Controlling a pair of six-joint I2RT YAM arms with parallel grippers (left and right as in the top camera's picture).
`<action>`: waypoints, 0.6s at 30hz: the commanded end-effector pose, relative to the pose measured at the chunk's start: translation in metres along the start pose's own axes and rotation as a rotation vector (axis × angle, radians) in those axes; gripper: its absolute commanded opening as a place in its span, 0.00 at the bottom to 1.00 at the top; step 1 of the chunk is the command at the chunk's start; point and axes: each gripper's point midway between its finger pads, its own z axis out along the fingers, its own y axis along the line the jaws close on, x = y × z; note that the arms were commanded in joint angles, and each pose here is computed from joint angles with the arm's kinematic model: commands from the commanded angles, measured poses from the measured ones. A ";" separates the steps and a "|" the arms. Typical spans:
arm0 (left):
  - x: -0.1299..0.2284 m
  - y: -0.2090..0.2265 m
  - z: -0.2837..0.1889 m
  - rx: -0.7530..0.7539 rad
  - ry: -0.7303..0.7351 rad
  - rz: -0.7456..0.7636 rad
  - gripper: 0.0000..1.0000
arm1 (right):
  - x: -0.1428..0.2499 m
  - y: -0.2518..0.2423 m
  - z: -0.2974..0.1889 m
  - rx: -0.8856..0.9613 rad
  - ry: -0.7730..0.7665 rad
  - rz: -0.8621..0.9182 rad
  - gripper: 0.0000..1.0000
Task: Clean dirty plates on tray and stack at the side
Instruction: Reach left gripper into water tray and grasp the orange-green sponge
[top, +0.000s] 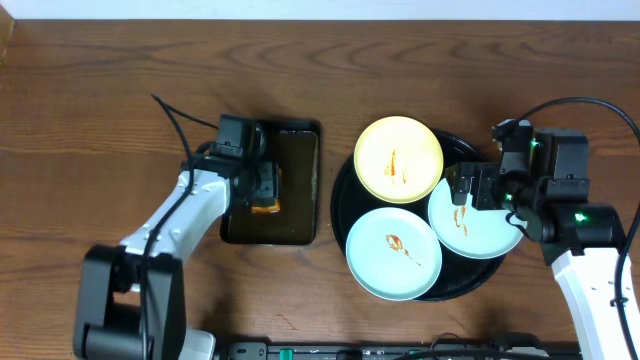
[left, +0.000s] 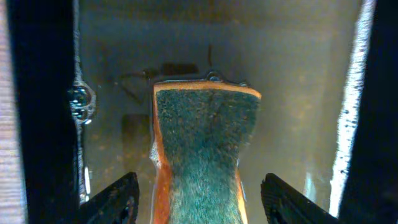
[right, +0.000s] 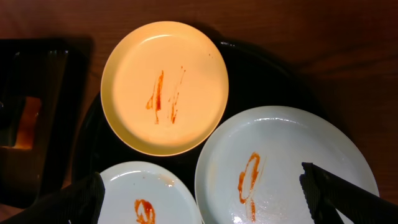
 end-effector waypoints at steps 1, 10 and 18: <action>-0.005 -0.002 0.006 0.005 0.005 0.007 0.60 | -0.010 -0.001 -0.006 -0.002 -0.026 0.004 0.99; 0.000 -0.002 0.018 0.000 0.031 0.009 0.48 | -0.010 -0.001 -0.006 -0.002 -0.025 0.004 0.99; 0.005 -0.008 0.021 -0.049 0.032 0.060 0.08 | -0.009 -0.001 -0.006 -0.001 -0.022 0.005 0.99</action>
